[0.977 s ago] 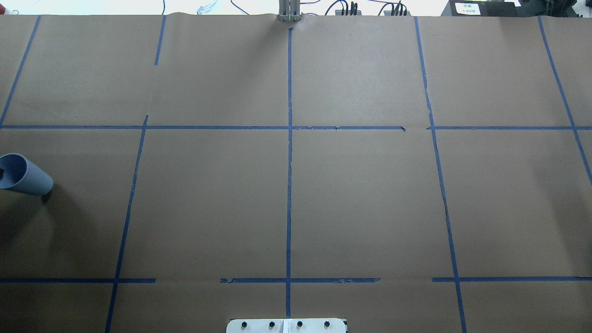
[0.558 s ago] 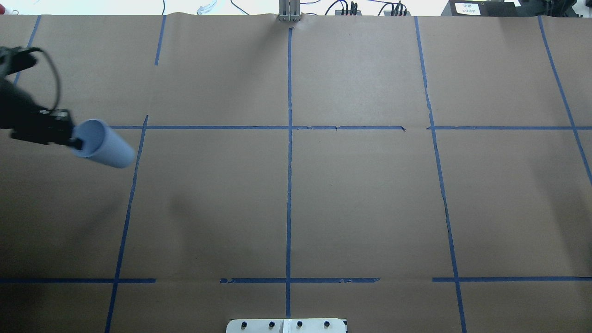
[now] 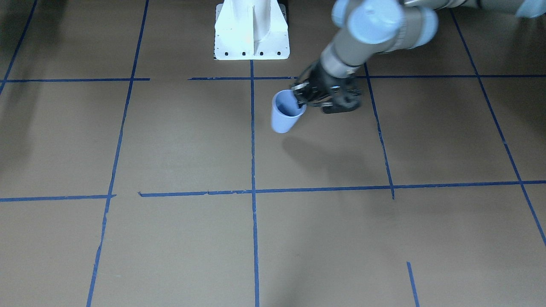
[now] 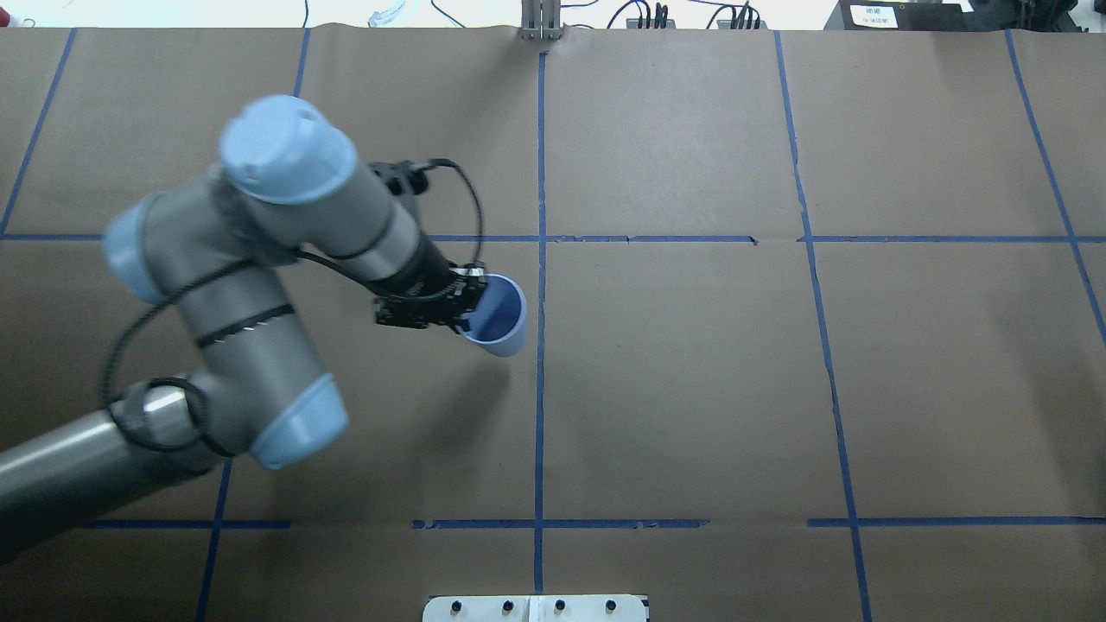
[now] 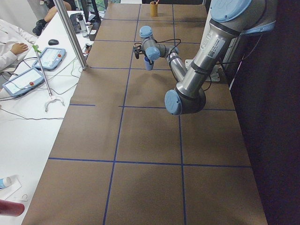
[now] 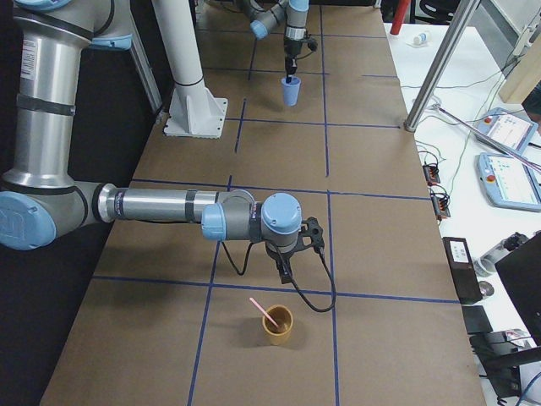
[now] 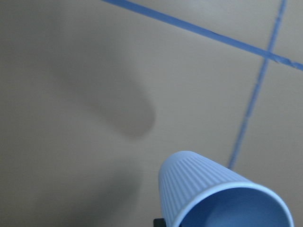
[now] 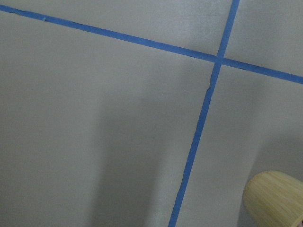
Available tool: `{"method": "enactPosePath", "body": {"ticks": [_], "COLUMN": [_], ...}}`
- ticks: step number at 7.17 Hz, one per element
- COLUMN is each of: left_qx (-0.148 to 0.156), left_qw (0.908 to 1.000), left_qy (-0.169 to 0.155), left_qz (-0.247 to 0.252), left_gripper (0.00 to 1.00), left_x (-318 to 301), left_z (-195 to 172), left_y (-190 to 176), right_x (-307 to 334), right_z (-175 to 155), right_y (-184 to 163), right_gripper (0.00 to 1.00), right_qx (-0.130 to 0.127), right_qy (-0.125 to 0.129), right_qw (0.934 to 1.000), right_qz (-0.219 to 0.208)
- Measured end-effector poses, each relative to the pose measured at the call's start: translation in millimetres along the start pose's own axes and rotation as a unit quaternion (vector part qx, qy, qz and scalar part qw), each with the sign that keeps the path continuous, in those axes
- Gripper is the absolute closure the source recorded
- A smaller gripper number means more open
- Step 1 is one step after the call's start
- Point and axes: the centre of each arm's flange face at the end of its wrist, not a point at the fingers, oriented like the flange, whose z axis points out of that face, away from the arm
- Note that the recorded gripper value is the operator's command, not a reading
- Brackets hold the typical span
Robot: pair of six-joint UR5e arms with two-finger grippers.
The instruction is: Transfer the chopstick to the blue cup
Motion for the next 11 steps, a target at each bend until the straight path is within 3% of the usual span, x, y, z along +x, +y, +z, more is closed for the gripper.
{"method": "enactPosePath", "body": {"ticks": [2, 4, 5, 6, 7, 8, 9, 11], "left_qx": [0.008, 0.008, 0.007, 0.007, 0.007, 0.007, 0.008, 0.023], "left_qw": [0.9999, 0.9997, 0.9997, 0.9996, 0.9996, 0.9996, 0.9997, 0.9996], "left_qy": [-0.014, -0.022, -0.024, -0.025, -0.025, -0.026, -0.022, 0.014], "left_qz": [-0.004, -0.008, -0.008, -0.008, -0.008, -0.009, -0.007, 0.003], "left_gripper": [1.00, 0.93, 0.81, 0.42, 0.18, 0.00, 0.00, 0.00], "left_x": [32, 44, 45, 44, 44, 42, 42, 30], "left_z": [26, 38, 40, 41, 42, 43, 38, -11], "left_y": [-4, -9, -9, -9, -9, -9, -9, -2], "right_x": [0, 0, 0, 0, 0, 0, -1, -7], "right_z": [0, 0, -1, -1, -1, 0, -1, -7], "right_y": [0, 1, 1, 1, 1, 2, 2, 3], "right_gripper": [0.01, 0.01, 0.01, 0.01, 0.01, 0.01, 0.03, 0.07], "right_qx": [0.001, 0.001, 0.001, 0.001, 0.001, 0.001, 0.001, 0.006], "right_qy": [0.000, -0.001, -0.001, -0.001, -0.001, -0.001, 0.000, 0.007], "right_qw": [1.0000, 1.0000, 1.0000, 1.0000, 1.0000, 1.0000, 1.0000, 0.9997], "right_qz": [0.000, 0.000, 0.000, 0.000, 0.000, 0.001, 0.001, 0.025]}}
